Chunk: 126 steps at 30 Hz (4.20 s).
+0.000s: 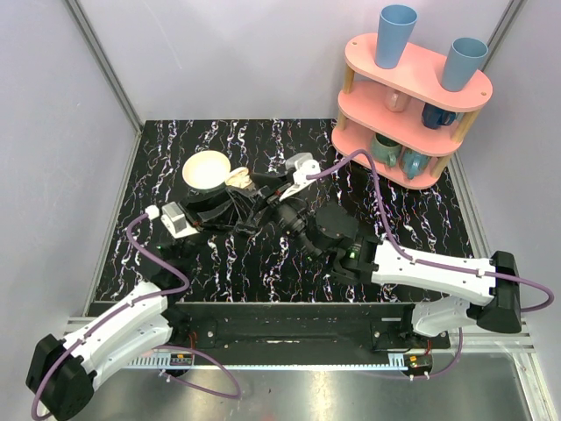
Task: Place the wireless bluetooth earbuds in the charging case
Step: Close the charging case with the earbuds, then place the charging case with the earbuds at the center of the board, then reset both arms
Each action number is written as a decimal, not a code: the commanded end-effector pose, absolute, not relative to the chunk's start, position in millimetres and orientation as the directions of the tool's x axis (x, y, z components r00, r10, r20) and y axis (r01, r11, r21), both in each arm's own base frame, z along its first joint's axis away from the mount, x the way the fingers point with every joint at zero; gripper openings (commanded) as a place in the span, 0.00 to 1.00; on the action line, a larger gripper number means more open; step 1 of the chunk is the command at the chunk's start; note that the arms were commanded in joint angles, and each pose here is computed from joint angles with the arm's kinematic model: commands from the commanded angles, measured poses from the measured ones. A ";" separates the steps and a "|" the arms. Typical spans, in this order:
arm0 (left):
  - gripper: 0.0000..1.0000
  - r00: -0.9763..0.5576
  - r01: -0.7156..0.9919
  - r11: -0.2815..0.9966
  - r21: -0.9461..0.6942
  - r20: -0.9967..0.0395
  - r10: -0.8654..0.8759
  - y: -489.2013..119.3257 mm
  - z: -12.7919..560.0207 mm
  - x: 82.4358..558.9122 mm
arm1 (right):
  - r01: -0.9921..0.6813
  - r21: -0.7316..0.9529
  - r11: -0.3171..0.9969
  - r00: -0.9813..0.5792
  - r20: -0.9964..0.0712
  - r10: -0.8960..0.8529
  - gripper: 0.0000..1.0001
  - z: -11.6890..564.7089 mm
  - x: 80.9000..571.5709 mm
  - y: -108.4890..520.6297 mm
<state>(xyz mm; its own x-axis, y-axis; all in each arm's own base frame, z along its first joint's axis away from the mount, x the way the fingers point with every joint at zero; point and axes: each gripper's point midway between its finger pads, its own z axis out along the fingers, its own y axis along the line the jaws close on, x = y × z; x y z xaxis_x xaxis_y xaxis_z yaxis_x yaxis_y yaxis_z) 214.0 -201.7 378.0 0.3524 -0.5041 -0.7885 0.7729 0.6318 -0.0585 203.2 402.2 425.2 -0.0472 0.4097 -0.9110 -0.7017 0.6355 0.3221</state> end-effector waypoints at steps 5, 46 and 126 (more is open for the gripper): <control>0.00 0.418 0.764 0.645 -0.019 -0.747 -0.517 -188.9 390.0 197.6 | -0.717 0.306 0.627 0.072 -0.861 0.503 0.69 498.4 197.2 361.5; 0.00 0.263 0.878 0.475 0.061 -0.890 -0.372 -231.7 364.2 185.7 | -0.596 0.395 0.699 -0.505 -0.861 0.056 0.77 345.3 247.3 352.3; 0.99 -0.322 0.235 0.920 -0.314 -0.918 -0.231 -176.3 256.2 294.8 | 0.067 0.271 0.960 -0.601 -0.757 0.256 1.00 159.4 320.4 119.0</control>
